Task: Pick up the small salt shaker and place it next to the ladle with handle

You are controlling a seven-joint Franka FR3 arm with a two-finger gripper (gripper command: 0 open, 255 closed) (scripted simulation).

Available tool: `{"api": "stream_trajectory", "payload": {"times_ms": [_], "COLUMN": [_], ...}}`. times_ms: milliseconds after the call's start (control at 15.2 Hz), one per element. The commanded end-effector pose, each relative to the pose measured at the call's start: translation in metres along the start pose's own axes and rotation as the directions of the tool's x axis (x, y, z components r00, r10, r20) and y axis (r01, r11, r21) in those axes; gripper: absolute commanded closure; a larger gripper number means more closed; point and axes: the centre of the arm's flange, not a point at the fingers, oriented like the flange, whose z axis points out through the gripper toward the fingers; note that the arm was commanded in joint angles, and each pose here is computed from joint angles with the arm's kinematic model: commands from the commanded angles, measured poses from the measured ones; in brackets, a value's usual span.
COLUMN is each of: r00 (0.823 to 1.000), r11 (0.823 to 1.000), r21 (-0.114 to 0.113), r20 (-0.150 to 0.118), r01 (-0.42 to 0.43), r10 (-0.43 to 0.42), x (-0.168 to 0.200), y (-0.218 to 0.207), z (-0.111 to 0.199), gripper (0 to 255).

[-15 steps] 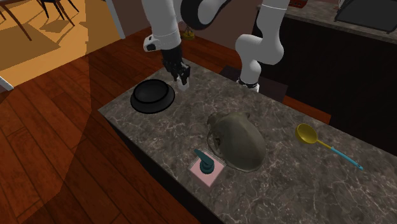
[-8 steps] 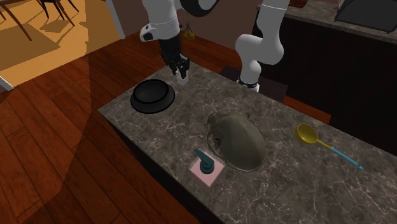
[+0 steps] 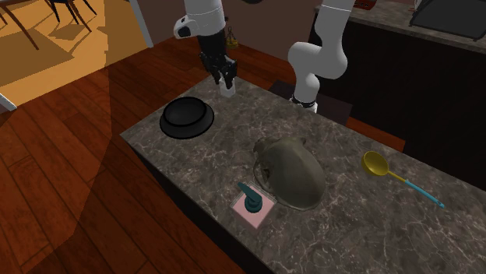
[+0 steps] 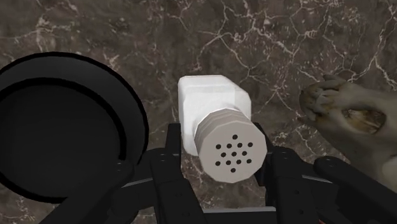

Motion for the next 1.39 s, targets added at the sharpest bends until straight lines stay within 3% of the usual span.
{"api": "stream_trajectory", "payload": {"times_ms": [0, 1320], "r00": [1.000, 1.000], "r11": [1.000, 1.000], "r21": [0.000, 0.000], "r20": [0.000, 0.000], "r01": [-0.001, -0.001], "r10": [0.001, 0.001], "x": [-0.007, -0.094], "y": [-0.021, -0.268], "z": [0.003, 0.037], "gripper": [255, 255]}}
